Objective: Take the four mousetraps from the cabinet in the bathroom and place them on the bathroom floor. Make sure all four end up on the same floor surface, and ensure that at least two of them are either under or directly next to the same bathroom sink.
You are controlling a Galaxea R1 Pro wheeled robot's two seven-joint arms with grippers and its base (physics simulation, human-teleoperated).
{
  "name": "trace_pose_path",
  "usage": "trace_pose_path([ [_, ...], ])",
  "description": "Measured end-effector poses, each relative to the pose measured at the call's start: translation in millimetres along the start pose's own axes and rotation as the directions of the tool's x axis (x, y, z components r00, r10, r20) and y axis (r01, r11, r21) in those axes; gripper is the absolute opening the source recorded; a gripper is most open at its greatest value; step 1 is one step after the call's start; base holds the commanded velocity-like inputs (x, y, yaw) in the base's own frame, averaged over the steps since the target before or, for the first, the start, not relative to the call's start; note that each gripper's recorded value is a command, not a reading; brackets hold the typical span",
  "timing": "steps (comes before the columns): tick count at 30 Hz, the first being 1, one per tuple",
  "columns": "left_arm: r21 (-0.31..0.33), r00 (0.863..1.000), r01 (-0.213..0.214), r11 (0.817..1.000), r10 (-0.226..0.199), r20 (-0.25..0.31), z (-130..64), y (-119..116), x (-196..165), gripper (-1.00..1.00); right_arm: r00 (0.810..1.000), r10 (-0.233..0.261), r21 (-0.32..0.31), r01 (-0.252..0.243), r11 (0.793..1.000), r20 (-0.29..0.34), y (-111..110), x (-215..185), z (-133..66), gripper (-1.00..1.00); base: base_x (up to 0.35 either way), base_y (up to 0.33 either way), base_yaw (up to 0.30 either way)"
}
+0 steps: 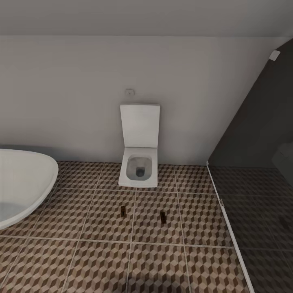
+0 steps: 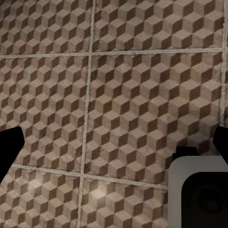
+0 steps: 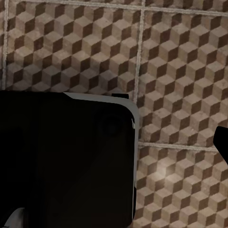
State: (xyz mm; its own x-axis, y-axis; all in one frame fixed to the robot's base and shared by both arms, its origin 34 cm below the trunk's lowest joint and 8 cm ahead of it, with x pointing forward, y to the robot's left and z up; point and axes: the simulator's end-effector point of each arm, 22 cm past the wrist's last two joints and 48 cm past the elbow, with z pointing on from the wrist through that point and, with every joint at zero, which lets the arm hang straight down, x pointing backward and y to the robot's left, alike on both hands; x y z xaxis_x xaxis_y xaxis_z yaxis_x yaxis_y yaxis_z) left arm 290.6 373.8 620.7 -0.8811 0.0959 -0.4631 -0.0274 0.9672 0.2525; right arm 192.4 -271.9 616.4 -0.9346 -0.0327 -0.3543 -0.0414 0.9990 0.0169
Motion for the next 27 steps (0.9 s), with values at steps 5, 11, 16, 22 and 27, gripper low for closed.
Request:
trace_pose_path([
  [5, 0.0, 1.0, 0.0, 1.0, 0.0, 0.0, 0.0, 0.2, 0.0, 1.0, 1.0, 0.0, 0.0, 0.0, 1.0, 0.0, 0.0, 0.1, 0.0, 1.0, 0.0, 0.0, 0.0],
  [11, 0.0, 1.0, 0.0, 1.0, 0.0, 0.0, 0.0, 0.1, 0.0, 1.0, 1.0, 0.0, 0.0, 0.0, 1.0, 0.0, 0.0, 0.1, 0.0, 1.0, 0.0, 0.0, 0.0],
  [16, 0.0, 1.0, 0.0, 1.0, 0.0, 0.0, 0.0, 0.0, 0.0, 1.0, 1.0, 0.0, 0.0, 0.0, 1.0, 0.0, 0.0, 0.1, 0.0, 1.0, 0.0, 0.0, 0.0],
  [22, 0.0, 1.0, 0.0, 1.0, 0.0, 0.0, 0.0, 0.2, 0.0, 1.0, 1.0, 0.0, 0.0, 0.0, 1.0, 0.0, -0.1, 0.0, 0.0, 1.0, 0.0, 0.0, 0.0],
  [27, 0.0, 1.0, 0.0, 1.0, 0.0, 0.0, 0.0, 0.1, 0.0, 1.0, 1.0, 0.0, 0.0, 0.0, 1.0, 0.0, -0.1, 0.1, 0.0, 1.0, 0.0, 0.0, 0.0],
])
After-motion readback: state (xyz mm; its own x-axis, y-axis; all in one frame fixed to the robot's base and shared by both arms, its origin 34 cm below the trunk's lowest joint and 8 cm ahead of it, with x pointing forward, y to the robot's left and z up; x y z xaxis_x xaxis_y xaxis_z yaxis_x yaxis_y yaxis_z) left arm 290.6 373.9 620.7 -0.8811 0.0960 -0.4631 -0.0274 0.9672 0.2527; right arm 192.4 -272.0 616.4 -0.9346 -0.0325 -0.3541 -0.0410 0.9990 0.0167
